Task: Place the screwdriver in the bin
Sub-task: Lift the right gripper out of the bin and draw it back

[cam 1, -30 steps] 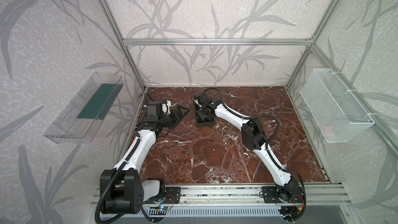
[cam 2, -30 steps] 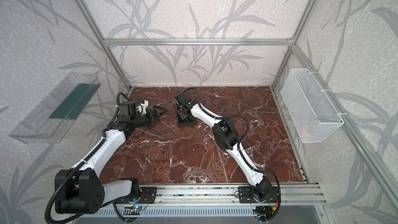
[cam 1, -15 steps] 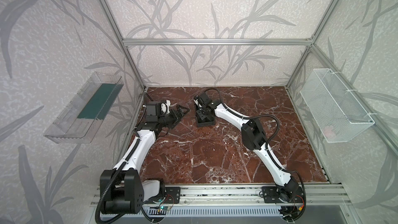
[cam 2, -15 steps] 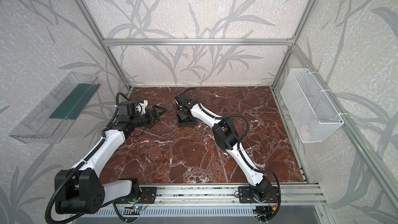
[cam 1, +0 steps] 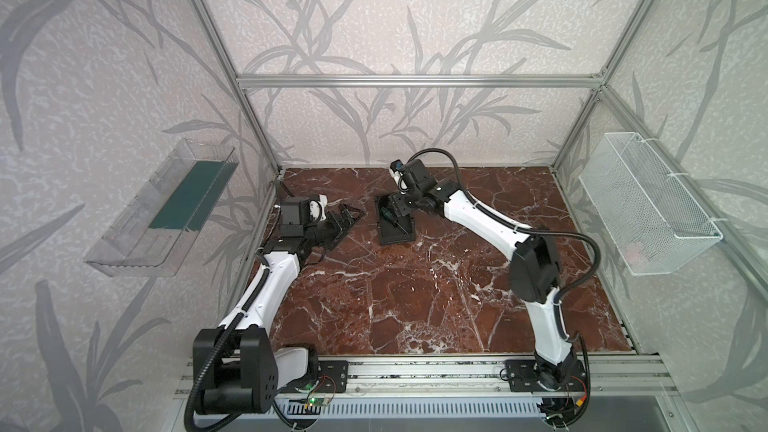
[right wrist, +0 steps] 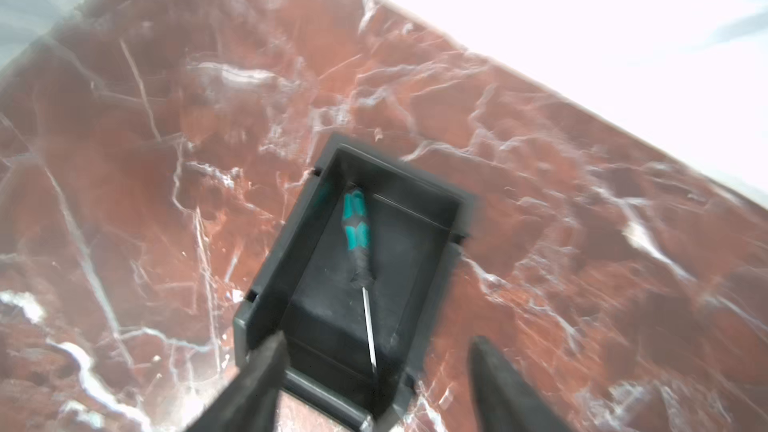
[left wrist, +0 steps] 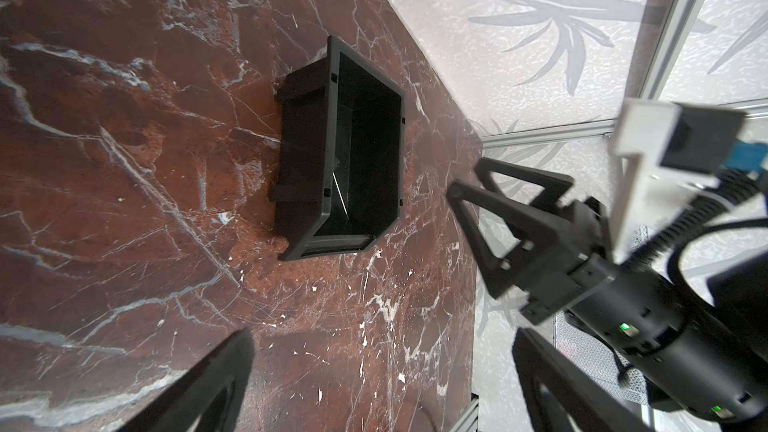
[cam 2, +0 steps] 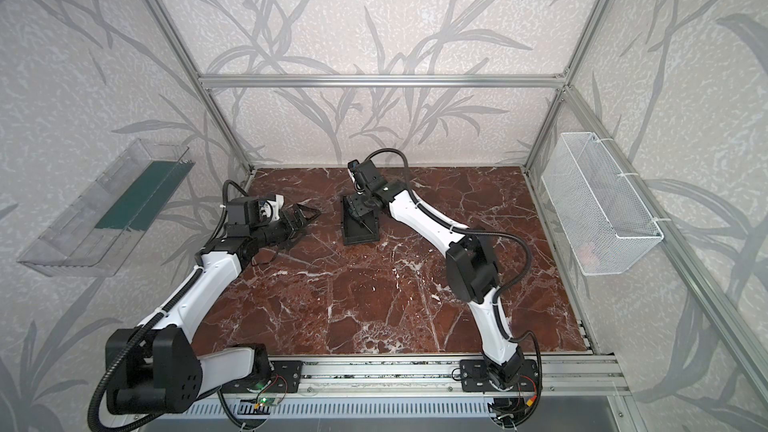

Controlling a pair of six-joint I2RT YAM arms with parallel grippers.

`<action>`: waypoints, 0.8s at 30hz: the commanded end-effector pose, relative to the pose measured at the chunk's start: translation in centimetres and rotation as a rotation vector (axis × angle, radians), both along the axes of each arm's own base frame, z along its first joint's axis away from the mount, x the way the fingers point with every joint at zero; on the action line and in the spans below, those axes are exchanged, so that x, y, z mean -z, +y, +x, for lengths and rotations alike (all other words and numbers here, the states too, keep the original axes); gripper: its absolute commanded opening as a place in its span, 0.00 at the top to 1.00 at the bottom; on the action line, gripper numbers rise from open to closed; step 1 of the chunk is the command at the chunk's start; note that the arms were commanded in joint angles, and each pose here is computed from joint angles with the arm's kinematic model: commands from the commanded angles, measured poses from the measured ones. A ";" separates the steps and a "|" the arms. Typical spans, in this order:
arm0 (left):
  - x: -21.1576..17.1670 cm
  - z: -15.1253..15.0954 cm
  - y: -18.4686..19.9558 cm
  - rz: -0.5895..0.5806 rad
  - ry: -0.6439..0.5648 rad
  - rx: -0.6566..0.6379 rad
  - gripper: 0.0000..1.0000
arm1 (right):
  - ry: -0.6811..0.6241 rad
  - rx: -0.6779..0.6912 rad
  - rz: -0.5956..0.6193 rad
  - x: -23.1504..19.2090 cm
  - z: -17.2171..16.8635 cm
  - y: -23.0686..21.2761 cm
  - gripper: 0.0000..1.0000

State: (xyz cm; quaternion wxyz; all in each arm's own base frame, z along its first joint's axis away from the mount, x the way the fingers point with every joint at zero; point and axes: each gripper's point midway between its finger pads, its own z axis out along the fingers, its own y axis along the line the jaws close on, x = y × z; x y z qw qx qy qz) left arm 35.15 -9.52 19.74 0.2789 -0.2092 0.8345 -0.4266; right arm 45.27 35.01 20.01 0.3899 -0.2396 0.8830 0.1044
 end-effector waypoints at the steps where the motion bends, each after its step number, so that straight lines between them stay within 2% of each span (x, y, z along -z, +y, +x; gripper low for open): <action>1: -0.4 0.0 0.3 -0.004 -0.018 -0.009 0.01 | -0.139 0.134 0.077 -4.2 1.4 -4.9 0.18; 2: -0.4 0.0 0.3 -0.003 -0.017 -0.011 0.01 | -0.163 0.175 0.083 -4.5 1.3 -6.7 0.12; 7: 0.1 0.1 0.6 0.010 -0.007 -0.020 0.01 | -0.292 0.393 0.114 -5.6 0.0 -17.1 0.00; 14: 0.7 0.4 1.4 0.056 0.006 -0.063 0.01 | -0.325 0.671 0.004 -0.1 -4.0 -29.6 0.01; 17: 1.0 0.6 2.3 0.089 0.007 -0.119 0.01 | -0.357 0.704 -0.082 2.7 -5.6 -32.1 0.01; 24: 1.2 0.6 6.0 0.218 -0.012 -0.314 0.01 | -0.363 0.695 -0.209 6.3 -6.8 -33.3 0.01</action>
